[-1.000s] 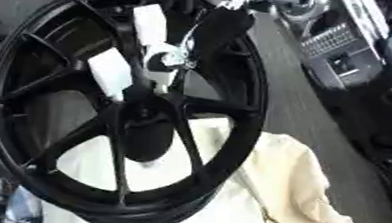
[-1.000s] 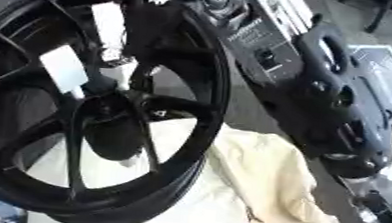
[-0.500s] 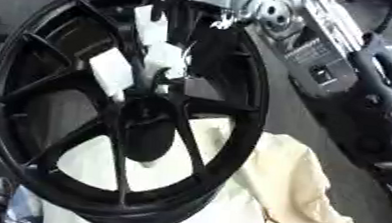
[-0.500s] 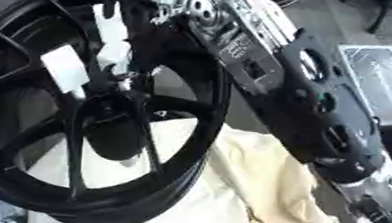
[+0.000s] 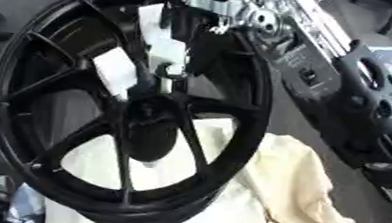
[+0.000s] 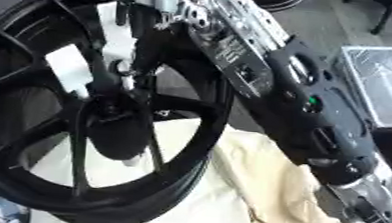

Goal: Pull the pin out of the wheel hub.

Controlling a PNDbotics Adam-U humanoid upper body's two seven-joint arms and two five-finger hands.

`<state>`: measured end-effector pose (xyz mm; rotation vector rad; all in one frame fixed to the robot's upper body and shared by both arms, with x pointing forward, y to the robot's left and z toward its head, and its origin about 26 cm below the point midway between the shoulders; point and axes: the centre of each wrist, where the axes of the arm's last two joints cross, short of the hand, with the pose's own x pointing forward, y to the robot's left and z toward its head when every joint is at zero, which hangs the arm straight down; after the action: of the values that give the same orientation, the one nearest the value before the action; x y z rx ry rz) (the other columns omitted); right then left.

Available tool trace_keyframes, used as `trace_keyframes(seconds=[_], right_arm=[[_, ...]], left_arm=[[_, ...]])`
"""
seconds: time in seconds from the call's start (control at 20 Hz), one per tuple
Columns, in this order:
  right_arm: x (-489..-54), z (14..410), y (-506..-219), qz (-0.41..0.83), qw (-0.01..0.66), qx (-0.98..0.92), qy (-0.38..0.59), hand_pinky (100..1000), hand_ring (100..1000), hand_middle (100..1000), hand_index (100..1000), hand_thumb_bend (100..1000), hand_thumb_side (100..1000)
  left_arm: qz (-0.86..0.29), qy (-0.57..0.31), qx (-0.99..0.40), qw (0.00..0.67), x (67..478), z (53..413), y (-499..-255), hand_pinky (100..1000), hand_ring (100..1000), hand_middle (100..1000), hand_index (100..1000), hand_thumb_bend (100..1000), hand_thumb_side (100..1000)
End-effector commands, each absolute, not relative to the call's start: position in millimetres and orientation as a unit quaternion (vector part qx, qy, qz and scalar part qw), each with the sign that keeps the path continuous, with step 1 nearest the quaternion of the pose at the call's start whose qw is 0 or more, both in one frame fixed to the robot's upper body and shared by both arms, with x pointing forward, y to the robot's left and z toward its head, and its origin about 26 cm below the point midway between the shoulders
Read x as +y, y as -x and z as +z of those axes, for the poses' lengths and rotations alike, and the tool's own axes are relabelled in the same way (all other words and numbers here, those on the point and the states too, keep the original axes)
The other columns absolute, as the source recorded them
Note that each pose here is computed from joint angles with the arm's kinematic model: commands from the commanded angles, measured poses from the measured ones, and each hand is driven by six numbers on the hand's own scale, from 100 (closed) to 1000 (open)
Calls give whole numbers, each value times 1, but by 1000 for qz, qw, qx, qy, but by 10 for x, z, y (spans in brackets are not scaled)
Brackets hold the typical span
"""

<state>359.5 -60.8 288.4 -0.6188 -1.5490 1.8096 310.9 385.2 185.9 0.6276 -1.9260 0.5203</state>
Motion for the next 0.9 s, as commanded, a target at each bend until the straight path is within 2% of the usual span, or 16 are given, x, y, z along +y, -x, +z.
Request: trace_keyframes(seconds=[0.05,0.4,0.9], right_arm=[[-643,3006,-3528,680,324,-611,243,704,628,544,746,436,387],[-641,3012,-3478,681,330,-611,232,695,614,525,724,411,380],[-650,2931,-3532,684,345,-599,232,691,611,523,716,421,380]], left_arm=[[210,-268,-805,486,3899,1972,-3086,785,778,784,801,387,788],[209,-266,-806,486,3888,1973,-3089,787,778,783,796,384,788],[211,-266,-808,481,3881,1981,-3080,788,783,781,791,381,787]])
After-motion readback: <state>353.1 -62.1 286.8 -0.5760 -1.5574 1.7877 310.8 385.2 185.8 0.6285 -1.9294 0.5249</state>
